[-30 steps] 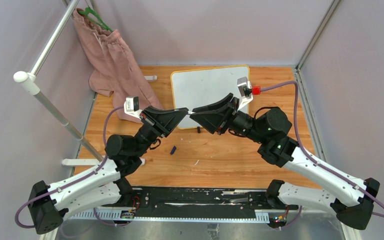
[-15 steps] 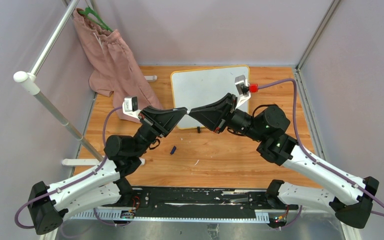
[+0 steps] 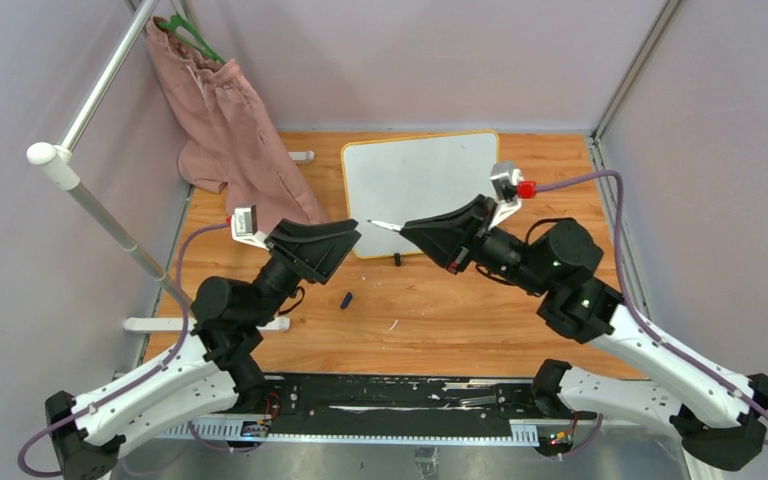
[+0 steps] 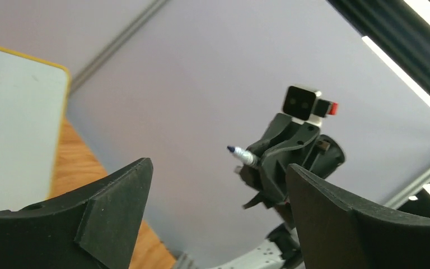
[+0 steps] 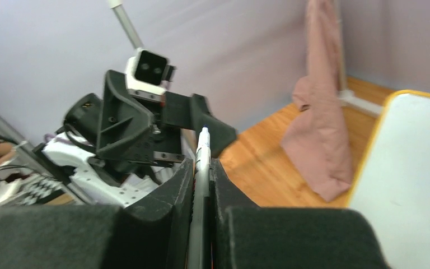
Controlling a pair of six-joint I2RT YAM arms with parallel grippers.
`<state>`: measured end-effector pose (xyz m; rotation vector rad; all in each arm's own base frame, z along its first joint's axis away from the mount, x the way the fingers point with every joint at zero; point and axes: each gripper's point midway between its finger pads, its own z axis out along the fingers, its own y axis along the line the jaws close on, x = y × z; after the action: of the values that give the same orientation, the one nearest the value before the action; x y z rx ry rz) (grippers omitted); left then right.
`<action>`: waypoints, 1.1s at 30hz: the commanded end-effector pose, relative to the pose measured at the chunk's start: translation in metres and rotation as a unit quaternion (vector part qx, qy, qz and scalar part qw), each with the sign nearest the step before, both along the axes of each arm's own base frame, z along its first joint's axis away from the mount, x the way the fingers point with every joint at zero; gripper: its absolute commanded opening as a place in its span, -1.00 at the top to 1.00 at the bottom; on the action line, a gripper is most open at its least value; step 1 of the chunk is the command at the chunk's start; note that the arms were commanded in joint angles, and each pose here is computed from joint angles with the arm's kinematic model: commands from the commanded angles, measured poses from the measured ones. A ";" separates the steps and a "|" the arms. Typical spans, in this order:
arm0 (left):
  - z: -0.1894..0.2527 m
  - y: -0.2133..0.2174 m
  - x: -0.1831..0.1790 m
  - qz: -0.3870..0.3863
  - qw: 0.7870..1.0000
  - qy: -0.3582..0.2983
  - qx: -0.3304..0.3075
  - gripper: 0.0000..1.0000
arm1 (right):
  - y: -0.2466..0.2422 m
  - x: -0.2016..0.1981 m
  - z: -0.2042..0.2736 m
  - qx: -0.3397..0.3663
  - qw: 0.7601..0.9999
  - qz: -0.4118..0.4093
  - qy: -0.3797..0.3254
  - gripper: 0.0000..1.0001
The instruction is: Write a sentence on the whiteboard
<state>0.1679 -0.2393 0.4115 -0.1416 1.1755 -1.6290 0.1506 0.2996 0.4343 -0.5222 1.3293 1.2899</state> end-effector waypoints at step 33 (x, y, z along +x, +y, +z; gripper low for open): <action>-0.170 0.067 0.191 0.149 0.907 0.112 0.378 -0.92 | -0.068 0.084 -0.149 -0.169 0.942 -0.290 -0.014 1.00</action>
<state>0.3405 -0.1674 0.2125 -0.0598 1.8965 -0.8096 0.2242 0.2268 0.2682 -0.3794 1.6580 0.5648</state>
